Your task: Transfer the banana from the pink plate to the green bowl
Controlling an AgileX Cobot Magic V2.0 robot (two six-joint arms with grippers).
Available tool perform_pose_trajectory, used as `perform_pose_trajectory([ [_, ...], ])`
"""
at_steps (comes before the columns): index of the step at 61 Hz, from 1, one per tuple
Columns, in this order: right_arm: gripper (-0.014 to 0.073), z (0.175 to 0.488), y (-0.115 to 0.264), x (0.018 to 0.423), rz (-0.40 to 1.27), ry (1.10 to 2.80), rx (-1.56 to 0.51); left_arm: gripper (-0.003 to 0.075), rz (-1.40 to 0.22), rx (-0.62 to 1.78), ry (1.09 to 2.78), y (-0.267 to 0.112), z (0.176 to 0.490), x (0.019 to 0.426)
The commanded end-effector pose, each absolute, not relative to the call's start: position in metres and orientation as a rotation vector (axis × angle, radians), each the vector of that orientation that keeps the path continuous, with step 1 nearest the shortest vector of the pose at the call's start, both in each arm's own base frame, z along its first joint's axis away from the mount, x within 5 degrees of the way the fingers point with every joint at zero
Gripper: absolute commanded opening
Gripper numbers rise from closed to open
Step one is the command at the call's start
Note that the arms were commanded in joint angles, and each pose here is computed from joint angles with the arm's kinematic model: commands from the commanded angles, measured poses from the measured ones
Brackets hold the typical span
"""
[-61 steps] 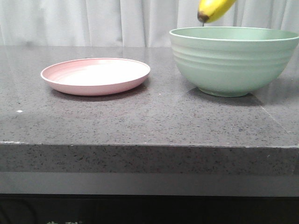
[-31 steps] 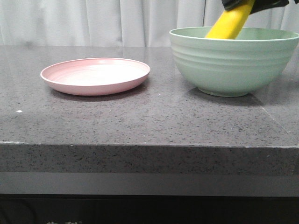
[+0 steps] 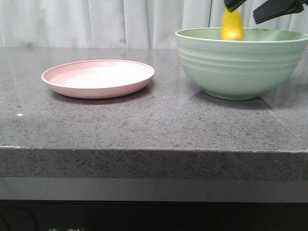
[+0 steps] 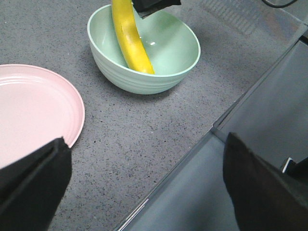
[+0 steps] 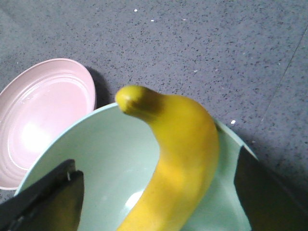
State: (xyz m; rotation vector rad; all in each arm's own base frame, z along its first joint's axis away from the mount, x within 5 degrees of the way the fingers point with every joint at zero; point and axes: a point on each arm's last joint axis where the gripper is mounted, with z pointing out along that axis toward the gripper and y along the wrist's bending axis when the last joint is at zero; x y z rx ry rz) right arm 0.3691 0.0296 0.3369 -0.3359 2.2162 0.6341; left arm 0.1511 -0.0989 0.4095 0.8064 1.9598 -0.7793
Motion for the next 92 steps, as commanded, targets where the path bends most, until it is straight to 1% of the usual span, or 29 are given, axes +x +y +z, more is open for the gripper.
perform_pose_trajectory([
  [1,0.0643,0.382,0.027,0.348,0.565,2.12,-0.334,0.0629,-0.809,0.757,1.87,-0.1,0.427,0.147],
  [11,0.0643,0.405,0.018,0.311,0.405,2.208,-0.277,0.0629,-0.809,0.757,1.87,-0.1,0.427,0.147],
  [18,0.0643,0.423,0.011,0.281,0.292,2.235,-0.222,0.0629,-0.809,0.757,1.87,-0.1,0.427,0.147],
  [23,0.0643,0.433,0.009,0.258,0.254,2.236,-0.184,0.0629,-0.809,0.757,1.87,-0.1,0.427,0.147],
  [32,0.0643,0.443,0.013,0.212,0.256,2.167,-0.185,0.0629,-0.808,0.756,1.869,-0.1,0.427,0.147],
  [43,0.0643,0.433,0.019,0.158,0.284,2.106,-0.18,0.0629,-0.808,0.756,1.869,-0.1,0.427,0.147],
  [62,0.0643,0.4,0.026,0.093,0.32,2.035,-0.174,0.0629,-0.809,0.757,1.87,-0.1,0.427,0.147],
  [71,0.0643,0.386,0.028,0.076,0.319,2.03,-0.18,0.0629,-0.809,0.757,1.87,-0.1,0.427,0.147],
  [83,0.0643,0.378,0.028,0.07,0.317,2.032,-0.18,0.0625,-0.809,0.757,1.87,-0.1,0.427,0.147],
  [87,0.0643,0.378,0.028,0.07,0.317,2.032,-0.18,0.0601,-0.809,0.757,1.87,-0.1,0.427,0.147],
  [92,0.0643,0.378,0.028,0.07,0.317,2.032,-0.18,0.0526,-0.809,0.757,1.87,-0.1,0.427,0.147],
])
